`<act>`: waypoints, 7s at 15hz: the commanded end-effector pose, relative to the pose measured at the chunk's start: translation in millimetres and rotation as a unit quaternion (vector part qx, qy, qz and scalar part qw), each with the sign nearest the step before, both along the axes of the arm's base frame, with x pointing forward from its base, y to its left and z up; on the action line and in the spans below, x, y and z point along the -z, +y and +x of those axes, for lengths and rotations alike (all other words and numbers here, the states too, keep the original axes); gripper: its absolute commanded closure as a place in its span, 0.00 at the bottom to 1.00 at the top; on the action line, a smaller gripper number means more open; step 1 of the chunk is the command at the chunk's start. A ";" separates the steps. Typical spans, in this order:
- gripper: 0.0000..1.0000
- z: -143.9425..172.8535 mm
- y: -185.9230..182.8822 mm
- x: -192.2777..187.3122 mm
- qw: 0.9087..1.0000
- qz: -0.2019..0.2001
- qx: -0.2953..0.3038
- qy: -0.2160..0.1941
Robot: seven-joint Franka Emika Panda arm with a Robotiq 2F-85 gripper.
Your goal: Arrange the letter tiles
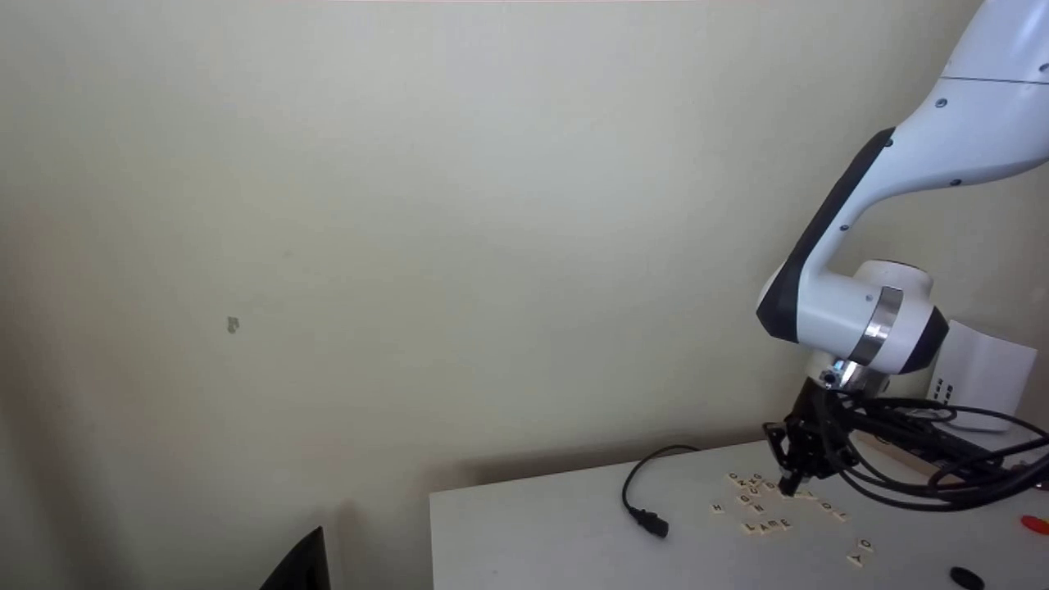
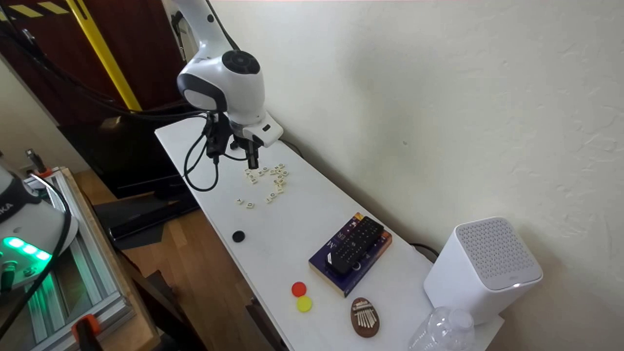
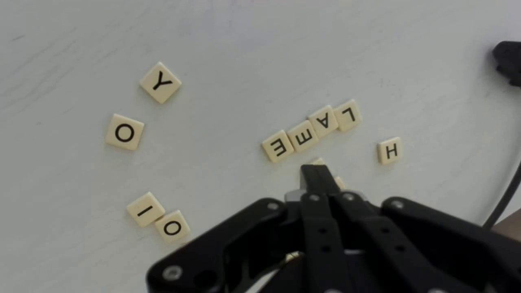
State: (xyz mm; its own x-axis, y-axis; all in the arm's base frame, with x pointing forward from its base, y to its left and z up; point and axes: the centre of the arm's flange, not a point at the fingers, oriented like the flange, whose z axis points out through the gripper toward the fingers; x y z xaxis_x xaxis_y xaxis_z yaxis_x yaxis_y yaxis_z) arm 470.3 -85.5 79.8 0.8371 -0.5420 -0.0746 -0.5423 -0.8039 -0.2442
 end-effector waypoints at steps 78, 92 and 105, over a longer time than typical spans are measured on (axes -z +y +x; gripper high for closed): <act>1.00 65.7 59.9 47.9 0.993 0.048 -0.108 0.025; 1.00 72.5 44.3 64.3 0.996 0.053 -0.066 0.030; 1.00 56.3 20.4 33.1 0.999 0.045 0.000 -0.012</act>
State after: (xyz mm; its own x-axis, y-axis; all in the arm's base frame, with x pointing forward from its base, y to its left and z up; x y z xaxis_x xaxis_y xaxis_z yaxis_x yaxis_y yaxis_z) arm 537.4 -67.0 33.2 0.8486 -0.5099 -0.1409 -0.5271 -0.7926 -0.3066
